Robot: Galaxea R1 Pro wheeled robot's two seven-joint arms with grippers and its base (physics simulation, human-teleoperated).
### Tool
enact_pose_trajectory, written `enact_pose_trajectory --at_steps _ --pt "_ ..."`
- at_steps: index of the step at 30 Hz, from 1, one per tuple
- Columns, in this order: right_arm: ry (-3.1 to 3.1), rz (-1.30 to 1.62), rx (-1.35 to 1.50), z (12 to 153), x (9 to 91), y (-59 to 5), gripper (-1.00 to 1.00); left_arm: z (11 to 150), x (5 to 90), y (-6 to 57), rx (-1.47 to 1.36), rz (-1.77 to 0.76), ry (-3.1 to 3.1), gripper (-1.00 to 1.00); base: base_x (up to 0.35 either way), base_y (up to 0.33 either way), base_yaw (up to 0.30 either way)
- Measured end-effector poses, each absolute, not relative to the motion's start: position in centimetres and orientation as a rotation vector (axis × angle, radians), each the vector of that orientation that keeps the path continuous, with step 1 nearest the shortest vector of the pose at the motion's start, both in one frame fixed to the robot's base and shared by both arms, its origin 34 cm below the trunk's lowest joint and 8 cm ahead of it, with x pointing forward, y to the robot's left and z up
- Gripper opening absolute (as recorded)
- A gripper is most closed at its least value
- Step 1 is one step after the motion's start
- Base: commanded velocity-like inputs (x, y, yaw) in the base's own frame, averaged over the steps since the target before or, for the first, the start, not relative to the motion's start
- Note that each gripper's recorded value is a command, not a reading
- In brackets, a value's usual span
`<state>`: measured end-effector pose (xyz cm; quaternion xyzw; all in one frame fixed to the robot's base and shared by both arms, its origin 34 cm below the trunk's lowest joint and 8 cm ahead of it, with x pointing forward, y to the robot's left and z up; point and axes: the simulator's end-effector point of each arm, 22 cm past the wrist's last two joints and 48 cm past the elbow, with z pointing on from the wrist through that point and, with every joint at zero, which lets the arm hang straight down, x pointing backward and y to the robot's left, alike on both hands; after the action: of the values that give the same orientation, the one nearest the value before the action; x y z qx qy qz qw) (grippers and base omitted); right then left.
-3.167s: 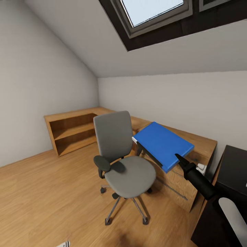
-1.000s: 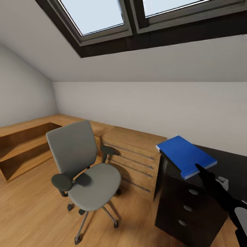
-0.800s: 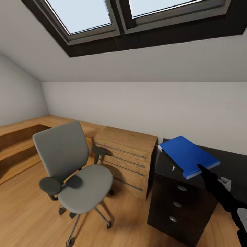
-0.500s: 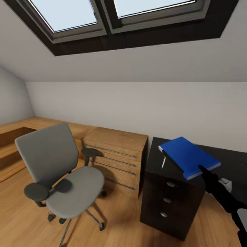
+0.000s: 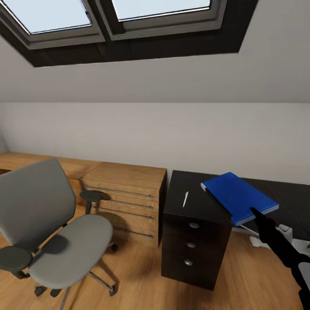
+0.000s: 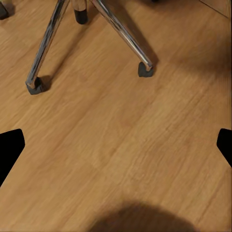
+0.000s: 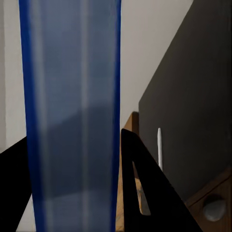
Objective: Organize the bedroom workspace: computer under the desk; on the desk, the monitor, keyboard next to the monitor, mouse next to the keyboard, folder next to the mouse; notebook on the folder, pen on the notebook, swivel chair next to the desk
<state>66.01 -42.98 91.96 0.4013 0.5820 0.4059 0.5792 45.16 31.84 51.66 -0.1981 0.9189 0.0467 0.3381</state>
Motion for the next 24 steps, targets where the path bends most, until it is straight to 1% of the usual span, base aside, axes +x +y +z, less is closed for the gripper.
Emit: enact_pose_trajectory --at_steps 24 --pt "1.358 0.948 0.939 91.98 65.98 -43.1 -1.0 51.66 45.16 31.83 -0.516 0.121 2.394 1.0 0.0 0.0 -0.3"
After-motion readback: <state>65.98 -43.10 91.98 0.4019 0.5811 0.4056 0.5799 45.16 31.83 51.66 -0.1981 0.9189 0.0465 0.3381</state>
